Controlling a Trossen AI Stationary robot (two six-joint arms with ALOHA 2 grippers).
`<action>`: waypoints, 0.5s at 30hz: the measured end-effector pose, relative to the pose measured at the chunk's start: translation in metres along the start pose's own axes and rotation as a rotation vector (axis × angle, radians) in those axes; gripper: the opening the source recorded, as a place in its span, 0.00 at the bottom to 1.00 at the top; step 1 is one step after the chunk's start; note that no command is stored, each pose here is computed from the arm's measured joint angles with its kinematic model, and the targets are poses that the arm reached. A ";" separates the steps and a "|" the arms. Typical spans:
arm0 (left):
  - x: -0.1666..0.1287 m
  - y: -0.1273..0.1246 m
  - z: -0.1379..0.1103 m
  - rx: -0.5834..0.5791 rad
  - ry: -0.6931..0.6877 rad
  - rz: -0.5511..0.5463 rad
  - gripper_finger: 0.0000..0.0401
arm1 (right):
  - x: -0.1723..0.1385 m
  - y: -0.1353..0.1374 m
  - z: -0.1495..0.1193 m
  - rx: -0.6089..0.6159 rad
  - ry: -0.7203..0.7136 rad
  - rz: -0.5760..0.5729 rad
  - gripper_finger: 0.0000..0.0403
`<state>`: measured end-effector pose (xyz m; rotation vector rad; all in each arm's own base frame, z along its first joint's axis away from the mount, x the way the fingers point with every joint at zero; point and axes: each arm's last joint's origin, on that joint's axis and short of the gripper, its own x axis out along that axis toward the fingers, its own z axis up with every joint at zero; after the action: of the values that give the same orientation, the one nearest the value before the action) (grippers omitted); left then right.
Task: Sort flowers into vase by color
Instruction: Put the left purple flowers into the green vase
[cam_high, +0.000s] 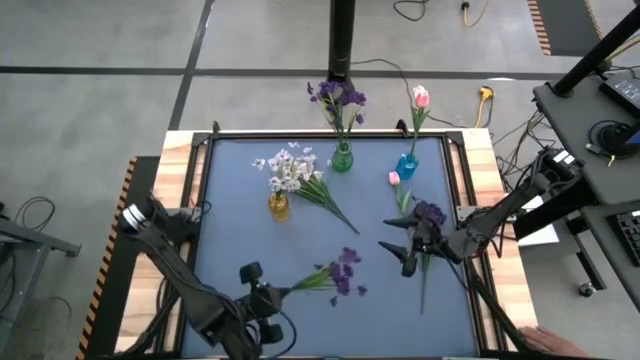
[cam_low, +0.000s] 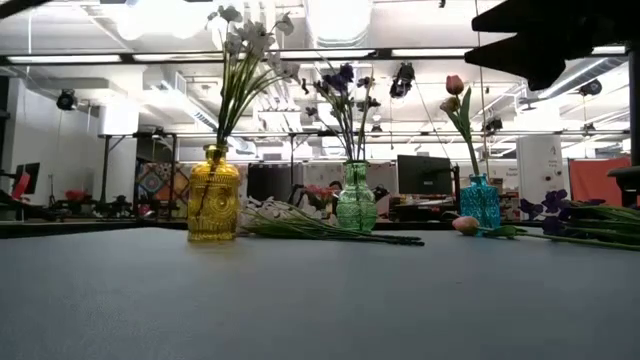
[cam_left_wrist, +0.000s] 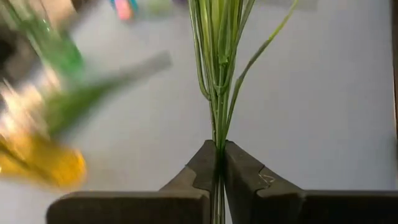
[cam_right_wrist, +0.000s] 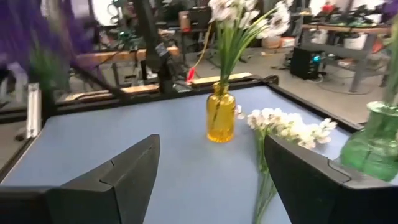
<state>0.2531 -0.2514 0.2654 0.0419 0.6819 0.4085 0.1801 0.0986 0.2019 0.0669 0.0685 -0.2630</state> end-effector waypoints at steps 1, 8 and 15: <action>-0.002 0.002 0.006 0.021 -0.047 0.006 0.01 | 0.001 0.001 -0.002 0.002 0.009 0.011 0.69; -0.001 0.018 0.045 0.127 -0.291 0.136 0.00 | 0.015 0.016 -0.025 -0.027 0.019 0.064 0.69; 0.049 0.035 0.068 0.096 -0.246 0.175 0.00 | 0.044 0.049 -0.029 -0.064 -0.163 0.154 0.68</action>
<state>0.3175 -0.1939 0.2946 0.2403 0.4559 0.5284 0.2340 0.1368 0.1728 -0.0134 -0.0897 -0.1111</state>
